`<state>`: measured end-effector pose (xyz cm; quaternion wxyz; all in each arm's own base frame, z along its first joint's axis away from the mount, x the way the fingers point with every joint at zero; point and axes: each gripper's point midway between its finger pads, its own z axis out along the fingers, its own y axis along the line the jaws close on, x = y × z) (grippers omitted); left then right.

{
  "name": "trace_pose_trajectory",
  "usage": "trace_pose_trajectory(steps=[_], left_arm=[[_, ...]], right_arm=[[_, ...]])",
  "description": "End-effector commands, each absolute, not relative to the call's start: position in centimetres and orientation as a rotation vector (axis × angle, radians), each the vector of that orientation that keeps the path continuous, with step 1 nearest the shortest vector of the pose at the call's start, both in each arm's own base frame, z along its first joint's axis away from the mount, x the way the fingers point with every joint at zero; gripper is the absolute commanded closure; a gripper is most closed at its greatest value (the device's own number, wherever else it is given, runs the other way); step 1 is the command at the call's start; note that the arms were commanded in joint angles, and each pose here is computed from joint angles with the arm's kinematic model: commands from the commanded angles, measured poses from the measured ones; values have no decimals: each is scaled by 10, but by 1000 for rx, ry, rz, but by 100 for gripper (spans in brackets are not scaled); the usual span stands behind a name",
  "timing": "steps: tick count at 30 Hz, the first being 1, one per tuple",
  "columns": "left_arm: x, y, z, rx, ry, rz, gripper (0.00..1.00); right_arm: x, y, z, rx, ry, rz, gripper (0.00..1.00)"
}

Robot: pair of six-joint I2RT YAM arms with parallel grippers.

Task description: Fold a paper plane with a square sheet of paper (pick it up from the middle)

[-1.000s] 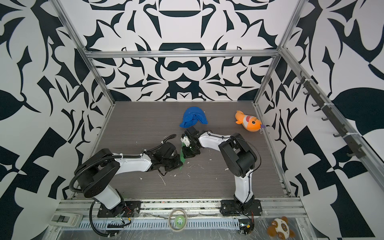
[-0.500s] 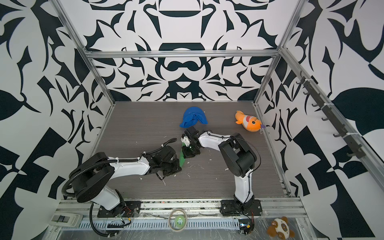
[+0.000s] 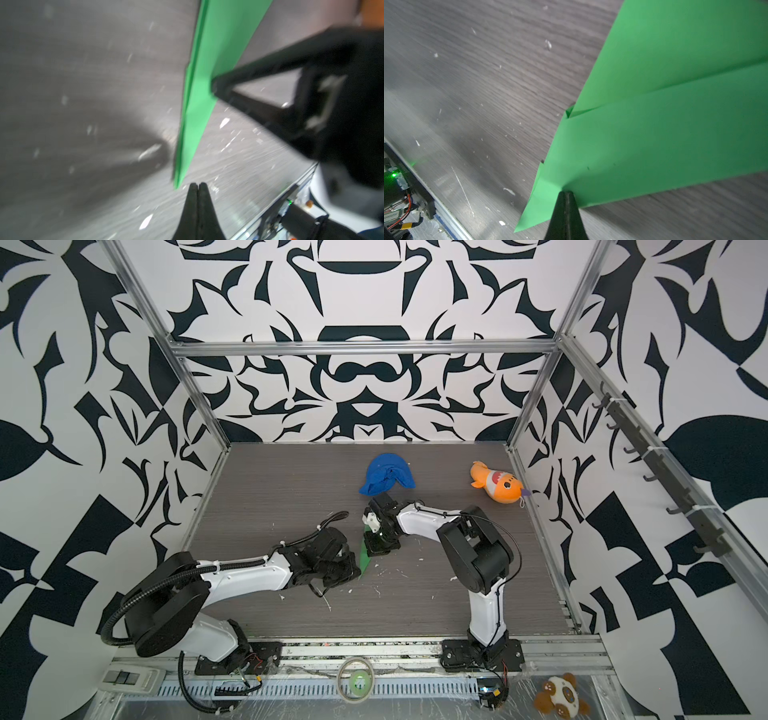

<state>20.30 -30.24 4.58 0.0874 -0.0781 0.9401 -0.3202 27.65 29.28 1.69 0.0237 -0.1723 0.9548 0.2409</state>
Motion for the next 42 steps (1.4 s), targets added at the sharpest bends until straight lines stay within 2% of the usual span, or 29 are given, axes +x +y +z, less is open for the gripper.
trace_pose_trajectory(steps=[1,9,18,23,26,31,33,38,42], left_arm=[[222,-312,46,-244,2771,-963,99],[227,-306,21,-270,2852,-824,100],[191,-286,2,-267,2952,-756,100],[171,-271,10,-248,2967,-723,98],[180,-254,30,-284,2879,-687,95],[199,-246,60,-356,2722,-777,88],[204,-253,73,-374,2657,-879,86],[208,-277,69,-376,2638,-1027,87],[213,-278,52,-406,2681,-952,91]], right_arm=[[273,265,-33,-473,3061,503,100],[270,265,-36,-459,3071,512,100],[270,261,-38,-428,3072,486,100],[271,259,-35,-281,3049,492,100],[265,267,-33,-149,3036,536,100],[253,293,-19,-6,2992,632,100],[254,302,-9,52,2955,697,100],[258,318,6,37,2913,791,100],[257,320,8,-24,2913,807,100]])
